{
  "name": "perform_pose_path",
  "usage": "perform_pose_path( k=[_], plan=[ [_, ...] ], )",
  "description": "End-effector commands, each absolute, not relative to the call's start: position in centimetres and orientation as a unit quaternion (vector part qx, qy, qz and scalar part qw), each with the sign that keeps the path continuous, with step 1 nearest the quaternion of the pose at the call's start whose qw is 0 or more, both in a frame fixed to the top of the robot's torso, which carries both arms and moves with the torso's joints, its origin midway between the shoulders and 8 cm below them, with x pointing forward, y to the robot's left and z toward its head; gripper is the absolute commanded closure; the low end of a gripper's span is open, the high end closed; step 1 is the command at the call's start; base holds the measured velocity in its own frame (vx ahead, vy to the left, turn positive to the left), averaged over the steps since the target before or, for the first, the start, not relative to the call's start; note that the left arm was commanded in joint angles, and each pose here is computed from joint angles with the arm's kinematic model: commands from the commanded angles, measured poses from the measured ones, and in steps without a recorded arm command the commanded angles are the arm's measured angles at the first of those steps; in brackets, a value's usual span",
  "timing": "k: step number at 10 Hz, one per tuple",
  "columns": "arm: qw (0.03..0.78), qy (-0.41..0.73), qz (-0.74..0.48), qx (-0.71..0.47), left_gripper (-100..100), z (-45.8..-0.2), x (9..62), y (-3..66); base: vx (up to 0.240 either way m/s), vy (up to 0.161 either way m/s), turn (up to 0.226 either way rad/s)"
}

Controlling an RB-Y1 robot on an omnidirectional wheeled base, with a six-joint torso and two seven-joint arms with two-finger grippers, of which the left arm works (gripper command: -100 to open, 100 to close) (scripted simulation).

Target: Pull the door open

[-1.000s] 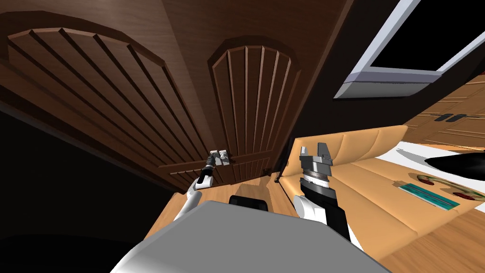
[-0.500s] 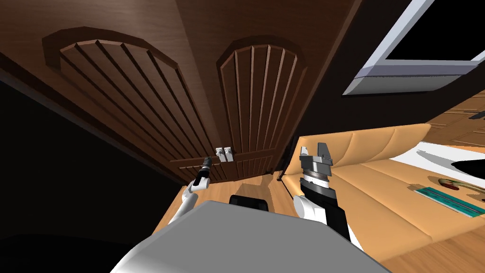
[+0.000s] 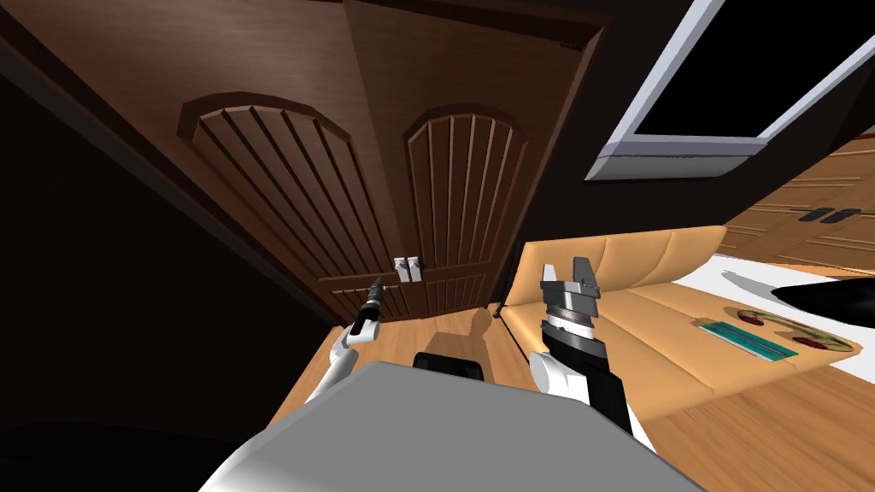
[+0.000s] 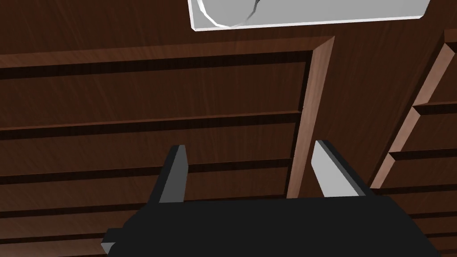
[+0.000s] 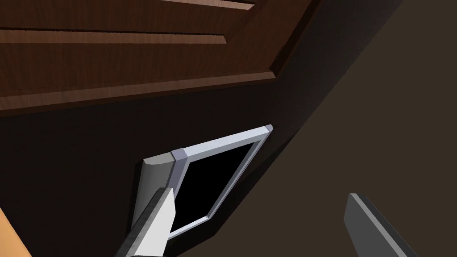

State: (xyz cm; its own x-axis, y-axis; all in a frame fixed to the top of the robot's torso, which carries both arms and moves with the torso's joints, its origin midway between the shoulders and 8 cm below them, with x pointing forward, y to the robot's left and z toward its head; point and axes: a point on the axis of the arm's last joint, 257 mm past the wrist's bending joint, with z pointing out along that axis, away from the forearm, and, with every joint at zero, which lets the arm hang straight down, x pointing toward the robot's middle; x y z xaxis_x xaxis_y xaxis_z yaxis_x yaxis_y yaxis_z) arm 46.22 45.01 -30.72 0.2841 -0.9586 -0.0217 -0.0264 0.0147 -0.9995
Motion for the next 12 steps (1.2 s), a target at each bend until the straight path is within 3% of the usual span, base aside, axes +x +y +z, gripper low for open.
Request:
perform_pose_path(
  k=[1,7,12],
  plan=[
    [0.56,0.435,-0.423,-0.563,-100,-30.3,46.6,43.7,-0.182,-0.114,-0.08],
    [0.58,0.429,-0.369,-0.587,-100,-31.6,43.3,50.3,-0.005,0.033,0.106],
    [0.578,0.427,-0.384,-0.58,-100,-30.7,45.2,48.7,0.191,0.008,-0.055]
  ],
)
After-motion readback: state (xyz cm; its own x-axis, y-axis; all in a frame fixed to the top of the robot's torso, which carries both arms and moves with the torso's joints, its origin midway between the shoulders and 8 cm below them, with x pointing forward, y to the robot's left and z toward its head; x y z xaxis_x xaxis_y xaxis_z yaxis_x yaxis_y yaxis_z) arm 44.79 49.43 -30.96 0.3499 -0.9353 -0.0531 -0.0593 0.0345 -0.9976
